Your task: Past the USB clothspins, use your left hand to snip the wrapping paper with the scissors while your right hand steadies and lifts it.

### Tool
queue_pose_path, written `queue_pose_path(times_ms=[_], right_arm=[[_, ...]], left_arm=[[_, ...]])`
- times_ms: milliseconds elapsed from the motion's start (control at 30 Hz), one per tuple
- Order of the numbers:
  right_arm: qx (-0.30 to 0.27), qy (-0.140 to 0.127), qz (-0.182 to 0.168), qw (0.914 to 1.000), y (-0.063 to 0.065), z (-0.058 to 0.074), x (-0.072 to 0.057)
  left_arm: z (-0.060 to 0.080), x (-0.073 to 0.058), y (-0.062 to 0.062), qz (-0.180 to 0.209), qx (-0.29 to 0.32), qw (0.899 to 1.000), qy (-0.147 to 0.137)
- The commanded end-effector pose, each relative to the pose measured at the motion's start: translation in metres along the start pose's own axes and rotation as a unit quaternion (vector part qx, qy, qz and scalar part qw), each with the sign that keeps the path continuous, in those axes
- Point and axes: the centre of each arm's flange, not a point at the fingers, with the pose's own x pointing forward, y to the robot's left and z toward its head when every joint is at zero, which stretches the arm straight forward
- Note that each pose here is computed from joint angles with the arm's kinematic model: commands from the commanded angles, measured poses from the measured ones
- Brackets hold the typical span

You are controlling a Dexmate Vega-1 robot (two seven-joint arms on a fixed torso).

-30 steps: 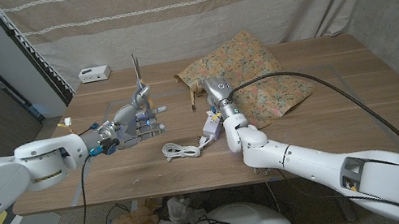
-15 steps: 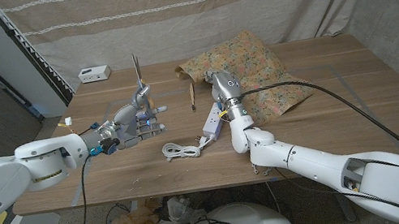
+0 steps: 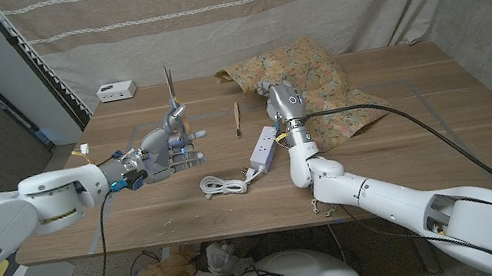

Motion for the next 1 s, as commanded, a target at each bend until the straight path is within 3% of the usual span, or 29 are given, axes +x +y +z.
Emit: queue_pose_path(times_ms=[33, 200, 367, 567, 800, 1000], right_arm=[[-0.013, 0.008, -0.020, 0.9997, -0.005, -0.016, -0.003], [-0.005, -0.001, -0.039, 0.9992, -0.007, -0.020, -0.005], [0.016, 0.003, -0.021, 0.9996, -0.009, -0.021, -0.005], [0.084, 0.030, 0.025, 0.9957, -0.007, -0.030, -0.002], [0.107, 0.034, 0.037, 0.9931, -0.009, -0.034, -0.001], [0.134, 0.012, 0.033, 0.9903, -0.010, -0.036, -0.001]], left_arm=[[0.000, 0.000, 0.000, -0.001, 0.001, 1.000, 0.000], [0.000, 0.000, 0.000, -0.001, 0.001, 1.000, 0.000], [0.000, 0.001, 0.000, -0.001, 0.001, 1.000, 0.000], [0.000, 0.001, 0.000, -0.002, 0.001, 1.000, -0.001], [0.000, 0.001, 0.000, -0.004, 0.000, 1.000, -0.001], [0.001, 0.001, 0.000, -0.004, 0.000, 1.000, -0.001]])
